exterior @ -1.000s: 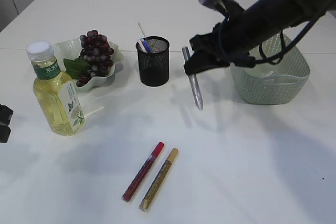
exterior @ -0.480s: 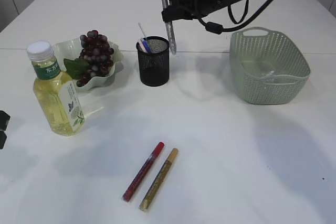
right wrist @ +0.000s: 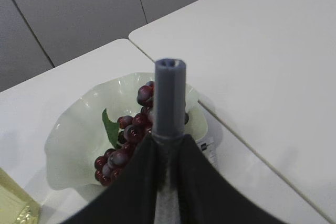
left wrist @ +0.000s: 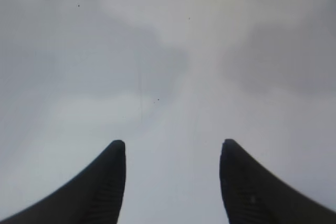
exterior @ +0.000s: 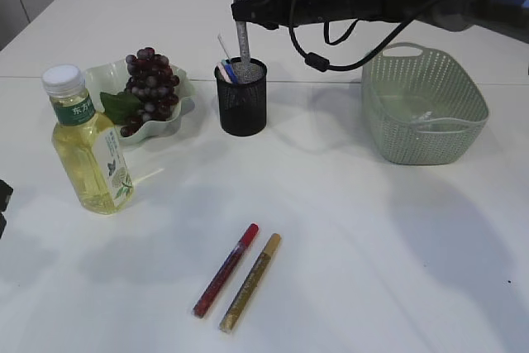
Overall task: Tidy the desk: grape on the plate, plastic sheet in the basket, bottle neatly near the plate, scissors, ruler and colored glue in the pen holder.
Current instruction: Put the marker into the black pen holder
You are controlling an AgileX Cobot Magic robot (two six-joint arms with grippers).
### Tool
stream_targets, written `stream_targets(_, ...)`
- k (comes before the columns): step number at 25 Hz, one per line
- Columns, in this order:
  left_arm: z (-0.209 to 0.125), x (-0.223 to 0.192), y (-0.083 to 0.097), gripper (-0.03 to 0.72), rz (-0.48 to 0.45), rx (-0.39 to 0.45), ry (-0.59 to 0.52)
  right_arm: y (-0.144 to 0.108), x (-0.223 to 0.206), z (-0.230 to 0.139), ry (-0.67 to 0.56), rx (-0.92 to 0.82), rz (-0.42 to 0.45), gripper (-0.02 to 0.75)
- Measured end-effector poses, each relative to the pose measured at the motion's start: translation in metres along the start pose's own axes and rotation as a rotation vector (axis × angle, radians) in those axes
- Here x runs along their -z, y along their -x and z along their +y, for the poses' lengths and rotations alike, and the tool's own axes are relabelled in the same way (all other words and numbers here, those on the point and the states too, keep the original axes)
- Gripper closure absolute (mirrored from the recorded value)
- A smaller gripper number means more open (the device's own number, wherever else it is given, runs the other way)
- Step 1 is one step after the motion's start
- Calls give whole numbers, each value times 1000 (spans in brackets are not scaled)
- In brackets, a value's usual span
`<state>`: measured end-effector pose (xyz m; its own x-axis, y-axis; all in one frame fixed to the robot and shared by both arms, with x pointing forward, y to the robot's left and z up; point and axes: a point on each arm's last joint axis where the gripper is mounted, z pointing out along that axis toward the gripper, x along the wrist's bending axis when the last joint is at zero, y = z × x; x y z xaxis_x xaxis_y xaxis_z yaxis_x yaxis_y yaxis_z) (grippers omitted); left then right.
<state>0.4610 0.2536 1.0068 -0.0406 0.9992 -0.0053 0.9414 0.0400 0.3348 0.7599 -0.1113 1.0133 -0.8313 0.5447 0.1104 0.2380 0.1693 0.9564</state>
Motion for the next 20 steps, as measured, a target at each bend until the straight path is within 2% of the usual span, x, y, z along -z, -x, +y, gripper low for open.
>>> stream_targets(8,0,0,0,273,1,0,-3,16,-12,-19,73,-5,-82,616)
stream_targets(10,0,0,0,273,1,0,-3,17,-13,-20,78,-11,-86,566)
stream_targets(15,0,0,0,273,1,0,-3,17,-13,-20,84,-44,-85,307)
stream_targets(18,0,0,0,273,1,0,-3,16,-12,-21,64,-154,-82,270)
stream_targets(20,0,0,0,273,1,0,-3,13,-9,-21,-17,-205,-83,282)
